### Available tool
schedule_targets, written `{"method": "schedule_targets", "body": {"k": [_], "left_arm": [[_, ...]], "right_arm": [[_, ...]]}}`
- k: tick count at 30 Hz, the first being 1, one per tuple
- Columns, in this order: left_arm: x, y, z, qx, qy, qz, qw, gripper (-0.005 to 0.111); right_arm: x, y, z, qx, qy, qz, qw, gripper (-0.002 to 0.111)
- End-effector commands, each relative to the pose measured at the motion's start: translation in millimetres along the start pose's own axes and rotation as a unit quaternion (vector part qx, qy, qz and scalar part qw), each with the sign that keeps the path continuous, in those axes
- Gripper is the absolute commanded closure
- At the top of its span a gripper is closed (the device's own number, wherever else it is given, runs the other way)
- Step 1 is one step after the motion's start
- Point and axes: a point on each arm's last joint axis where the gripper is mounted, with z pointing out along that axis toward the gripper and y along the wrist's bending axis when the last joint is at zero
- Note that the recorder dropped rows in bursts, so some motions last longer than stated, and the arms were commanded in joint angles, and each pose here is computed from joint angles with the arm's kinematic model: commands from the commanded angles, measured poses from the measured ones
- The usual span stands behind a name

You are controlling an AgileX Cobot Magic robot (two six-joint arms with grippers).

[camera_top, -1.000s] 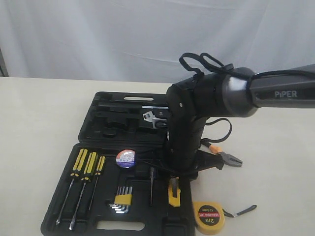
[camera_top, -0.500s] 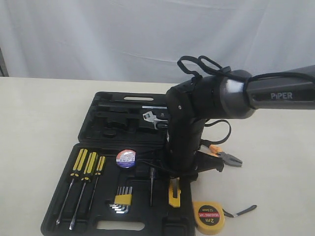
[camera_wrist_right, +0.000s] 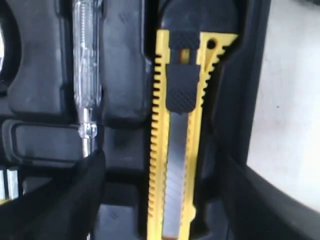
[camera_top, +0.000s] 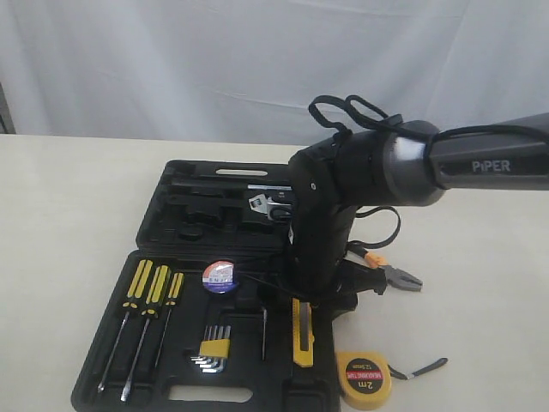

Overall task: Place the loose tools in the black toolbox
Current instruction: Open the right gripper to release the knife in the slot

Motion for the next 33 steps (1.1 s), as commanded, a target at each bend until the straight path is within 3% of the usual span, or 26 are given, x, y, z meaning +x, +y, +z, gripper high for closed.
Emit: {"method": "schedule_targets", "body": {"k": [1,3,5,11,33], "left_arm": [[0,-0.5,0,0.004,-0.003,-0.005,1.000,0.107],[0,-0.5,0,0.004,-0.003,-0.005,1.000,0.107],[0,-0.5,0,0.004,-0.003,-0.005,1.000,0.107],[0,-0.5,0,0.004,-0.003,-0.005,1.000,0.107],[0,-0.5,0,0.004,-0.003,-0.005,1.000,0.107]], "right_arm": [[-3,0,-4,0.001,-0.008,-0.004,1.000,0.044],[-5,2,-11,0.005,-0.003,-0.011,1.000,0.045],[-7,4,-18,0.006,-0.002,-0.027,1.000,0.054],[-9,5,-32,0.008,0.004,-0.063,0.998,0.108],[-12,9,10,0.014,0.026,-0.105,0.994,0.109]]}}
